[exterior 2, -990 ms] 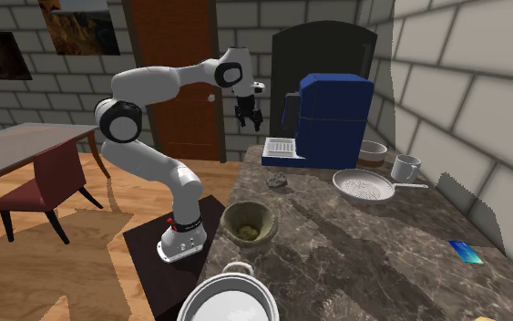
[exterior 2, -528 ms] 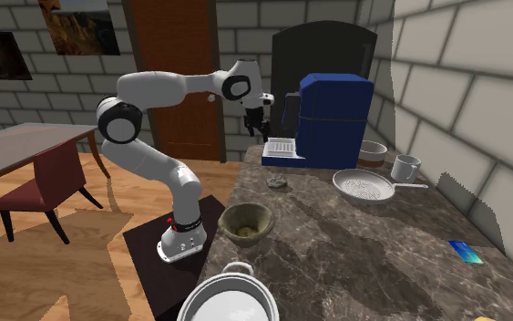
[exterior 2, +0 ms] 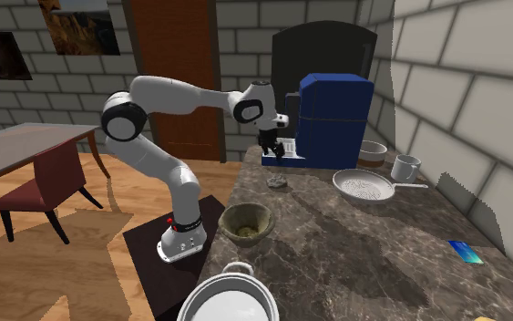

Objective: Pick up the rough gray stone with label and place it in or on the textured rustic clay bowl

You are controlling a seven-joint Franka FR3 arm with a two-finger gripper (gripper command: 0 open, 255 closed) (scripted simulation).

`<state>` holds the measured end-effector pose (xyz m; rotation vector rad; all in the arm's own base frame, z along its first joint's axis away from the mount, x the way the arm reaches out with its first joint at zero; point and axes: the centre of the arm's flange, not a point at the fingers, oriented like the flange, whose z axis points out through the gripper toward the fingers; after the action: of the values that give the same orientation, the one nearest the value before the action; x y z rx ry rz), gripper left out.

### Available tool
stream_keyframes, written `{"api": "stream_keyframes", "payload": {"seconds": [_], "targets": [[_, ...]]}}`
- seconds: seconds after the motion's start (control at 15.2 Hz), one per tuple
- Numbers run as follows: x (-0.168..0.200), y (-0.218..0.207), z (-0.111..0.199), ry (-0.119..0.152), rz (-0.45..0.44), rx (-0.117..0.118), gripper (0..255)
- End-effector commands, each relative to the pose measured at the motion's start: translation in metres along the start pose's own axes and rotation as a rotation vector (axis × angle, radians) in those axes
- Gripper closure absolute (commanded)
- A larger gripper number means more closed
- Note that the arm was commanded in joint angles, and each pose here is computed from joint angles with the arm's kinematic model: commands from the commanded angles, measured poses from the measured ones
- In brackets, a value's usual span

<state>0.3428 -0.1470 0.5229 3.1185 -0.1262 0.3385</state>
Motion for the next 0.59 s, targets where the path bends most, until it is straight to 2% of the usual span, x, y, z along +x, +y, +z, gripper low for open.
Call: {"api": "stream_keyframes", "payload": {"seconds": [0.0, 0.2, 0.53], "targets": [[-0.001, 0.018, 0.015, 0.008, 0.027, -0.005, 0], [-0.004, 0.047, 0.04, 0.018, 0.068, -0.011, 0], [-0.004, 0.049, 0.063, 0.018, 0.07, -0.011, 0]]}}
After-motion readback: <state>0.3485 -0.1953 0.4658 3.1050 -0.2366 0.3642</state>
